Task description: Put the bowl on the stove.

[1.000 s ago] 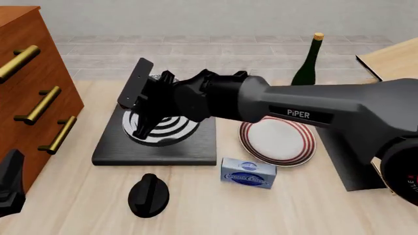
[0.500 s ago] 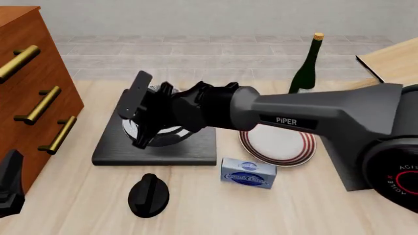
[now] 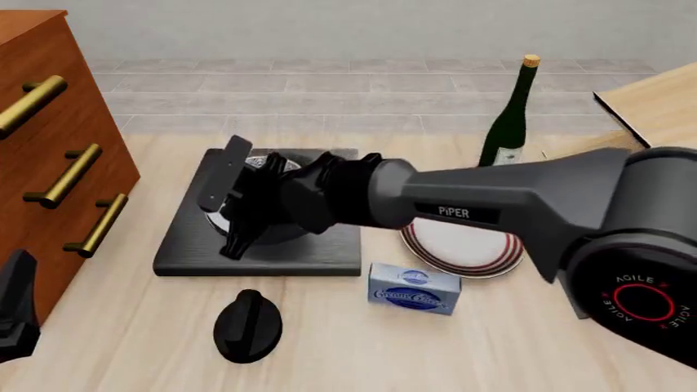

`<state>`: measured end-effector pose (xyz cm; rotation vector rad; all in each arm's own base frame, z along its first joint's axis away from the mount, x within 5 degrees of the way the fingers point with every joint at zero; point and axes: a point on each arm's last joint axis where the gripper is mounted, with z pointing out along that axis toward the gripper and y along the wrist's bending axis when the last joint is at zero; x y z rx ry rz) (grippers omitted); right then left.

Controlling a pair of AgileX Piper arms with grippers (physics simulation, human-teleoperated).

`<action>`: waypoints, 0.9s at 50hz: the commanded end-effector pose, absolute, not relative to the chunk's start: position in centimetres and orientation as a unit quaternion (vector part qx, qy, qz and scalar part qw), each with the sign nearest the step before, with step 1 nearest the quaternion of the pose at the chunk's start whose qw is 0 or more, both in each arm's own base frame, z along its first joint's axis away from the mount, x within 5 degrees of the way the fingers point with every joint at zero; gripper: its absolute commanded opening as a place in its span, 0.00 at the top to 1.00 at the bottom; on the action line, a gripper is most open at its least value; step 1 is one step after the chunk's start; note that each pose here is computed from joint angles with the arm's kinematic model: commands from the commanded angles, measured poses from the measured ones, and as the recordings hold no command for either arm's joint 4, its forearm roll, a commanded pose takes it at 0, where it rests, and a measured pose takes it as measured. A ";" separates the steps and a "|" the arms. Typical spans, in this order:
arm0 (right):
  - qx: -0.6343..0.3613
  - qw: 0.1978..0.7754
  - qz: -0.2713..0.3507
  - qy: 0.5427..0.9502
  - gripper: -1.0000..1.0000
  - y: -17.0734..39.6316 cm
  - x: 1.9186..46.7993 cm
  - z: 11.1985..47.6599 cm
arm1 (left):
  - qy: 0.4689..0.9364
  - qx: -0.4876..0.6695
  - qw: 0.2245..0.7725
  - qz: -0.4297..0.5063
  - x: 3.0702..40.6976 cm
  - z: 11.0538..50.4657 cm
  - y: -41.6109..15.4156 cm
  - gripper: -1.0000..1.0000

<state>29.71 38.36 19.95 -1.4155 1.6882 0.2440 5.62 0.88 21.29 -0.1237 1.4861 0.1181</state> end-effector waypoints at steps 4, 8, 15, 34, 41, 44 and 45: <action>-0.575 0.445 0.096 0.680 1.00 38.7 29.8 19.6 | 0.675 -0.059 0.733 0.056 5.6 21.3 0.9 0.00; -0.575 0.444 0.096 0.681 1.00 38.8 29.9 19.4 | 0.675 -0.059 0.733 0.056 5.6 21.3 0.9 0.00; -0.576 0.439 0.097 0.682 1.00 38.9 29.8 18.9 | 0.674 -0.061 0.734 0.057 5.6 21.3 0.9 0.00; -0.574 0.434 0.097 0.687 1.00 39.1 30.0 17.8 | 0.673 -0.062 0.735 0.059 5.6 21.3 1.0 0.00; -0.574 0.433 0.098 0.688 1.00 39.1 29.9 17.6 | 0.672 -0.062 0.735 0.060 5.6 21.4 1.0 0.00; -0.574 0.432 0.098 0.688 1.00 39.1 29.8 17.6 | 0.672 -0.062 0.735 0.060 5.6 21.4 1.0 0.00; -0.573 0.433 0.098 0.689 1.00 39.1 29.9 17.6 | 0.672 -0.063 0.735 0.060 5.6 21.4 1.0 0.00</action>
